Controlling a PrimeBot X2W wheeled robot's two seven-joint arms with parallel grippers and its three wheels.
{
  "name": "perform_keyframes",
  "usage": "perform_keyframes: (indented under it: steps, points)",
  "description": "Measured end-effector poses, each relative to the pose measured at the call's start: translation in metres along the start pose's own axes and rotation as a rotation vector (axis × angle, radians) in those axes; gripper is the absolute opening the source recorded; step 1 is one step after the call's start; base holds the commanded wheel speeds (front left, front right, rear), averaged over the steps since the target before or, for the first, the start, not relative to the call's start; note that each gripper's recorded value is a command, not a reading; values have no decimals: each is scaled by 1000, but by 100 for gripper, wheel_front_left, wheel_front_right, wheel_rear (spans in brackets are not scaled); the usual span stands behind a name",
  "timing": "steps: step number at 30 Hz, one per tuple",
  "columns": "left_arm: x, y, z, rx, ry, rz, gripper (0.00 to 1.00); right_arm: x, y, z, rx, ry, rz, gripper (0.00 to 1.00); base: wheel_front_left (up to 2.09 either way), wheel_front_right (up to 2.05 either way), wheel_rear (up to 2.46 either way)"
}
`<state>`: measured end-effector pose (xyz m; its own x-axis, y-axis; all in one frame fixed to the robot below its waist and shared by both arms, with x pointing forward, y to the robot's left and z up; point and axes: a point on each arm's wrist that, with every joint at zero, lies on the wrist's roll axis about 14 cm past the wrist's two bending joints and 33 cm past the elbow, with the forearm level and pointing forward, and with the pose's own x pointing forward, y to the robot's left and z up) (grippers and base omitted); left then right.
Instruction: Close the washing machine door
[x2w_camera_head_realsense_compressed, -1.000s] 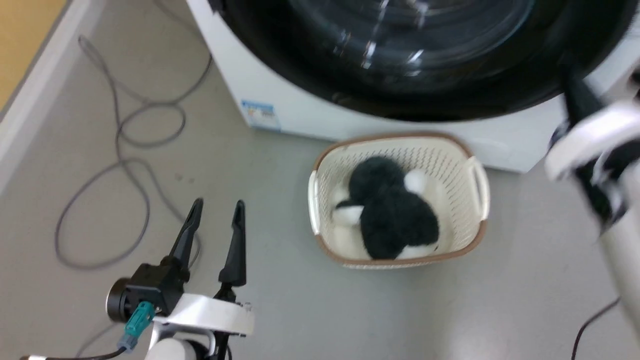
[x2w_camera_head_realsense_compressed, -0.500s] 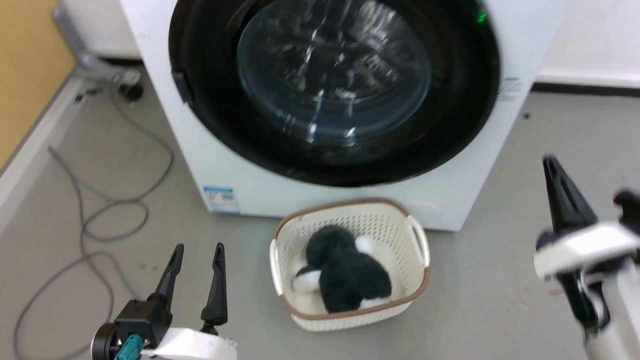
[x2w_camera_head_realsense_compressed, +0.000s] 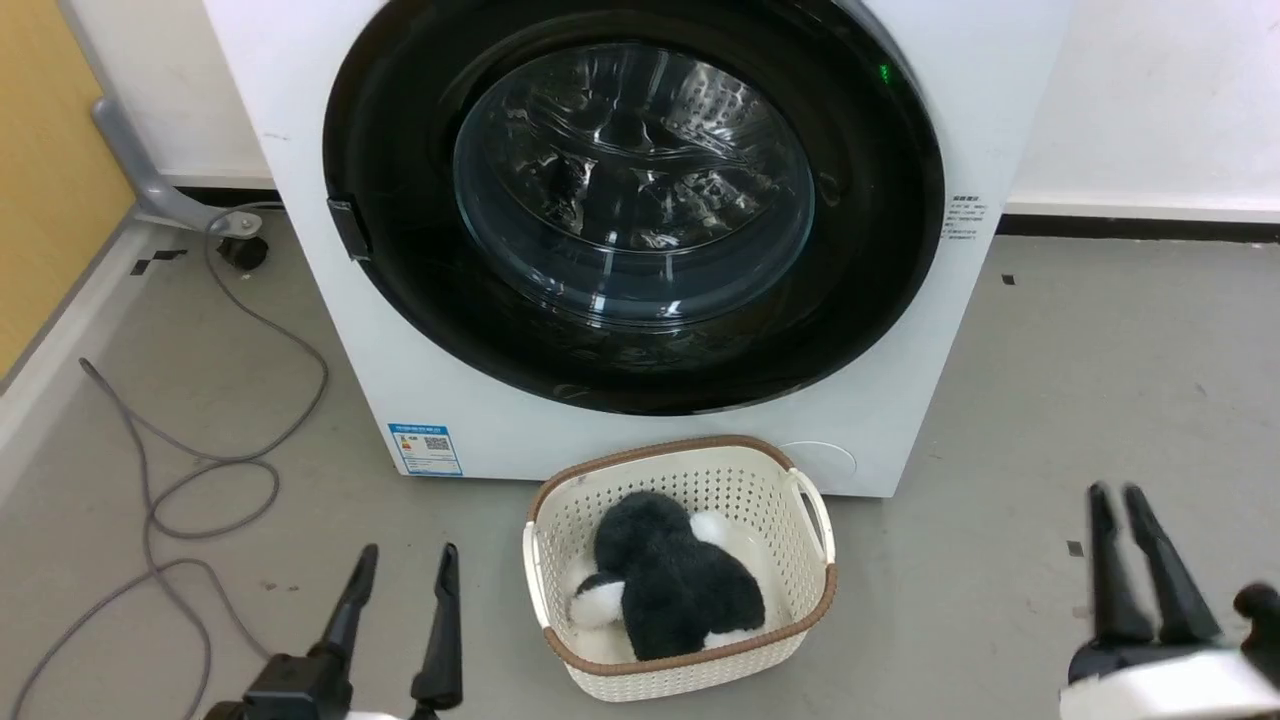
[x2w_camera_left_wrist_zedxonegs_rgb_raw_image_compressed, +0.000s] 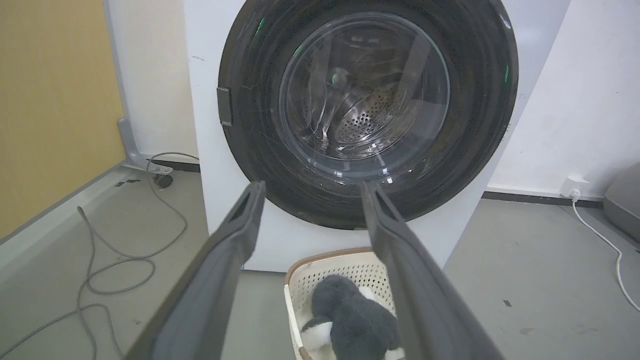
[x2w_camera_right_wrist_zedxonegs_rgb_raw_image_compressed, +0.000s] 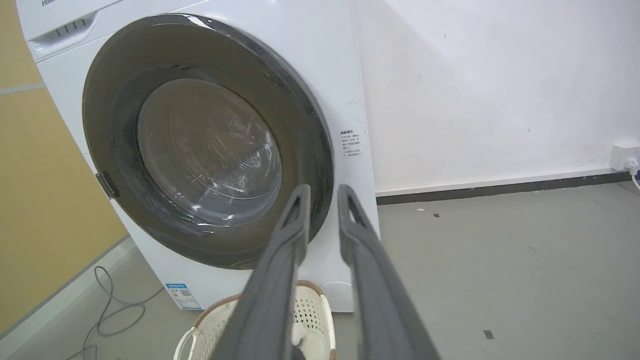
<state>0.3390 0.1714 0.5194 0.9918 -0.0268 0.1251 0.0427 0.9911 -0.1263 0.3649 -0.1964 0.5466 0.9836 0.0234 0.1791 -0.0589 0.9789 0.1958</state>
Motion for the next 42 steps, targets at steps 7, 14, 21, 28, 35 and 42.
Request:
perform_keyframes:
  steps: [7, 14, 21, 28, 35, 42]
  points:
    - [-6, -3, -5, 6, 17, -8, 100, -11, 4, -8, -4, 37, 2, 100, 0, 0, 0]
    - [-7, -7, -6, 10, 20, -20, 100, -10, 14, -10, -21, 50, 30, 100, 0, 0, 0]
    - [-9, -4, -8, 12, 26, -4, 100, -12, 20, -15, -42, 70, 52, 100, 0, 0, 0]
    - [-9, -1, -9, 14, 32, 9, 0, -12, 24, -17, -50, 75, 63, 0, 0, 0, 0]
    - [-8, -1, -10, 14, 41, 9, 0, -12, 23, -17, -50, 77, 62, 0, 0, 0, 0]
    - [-7, -2, -12, 21, 53, 7, 0, -12, 23, -19, -59, 89, 63, 0, 0, 0, 0]
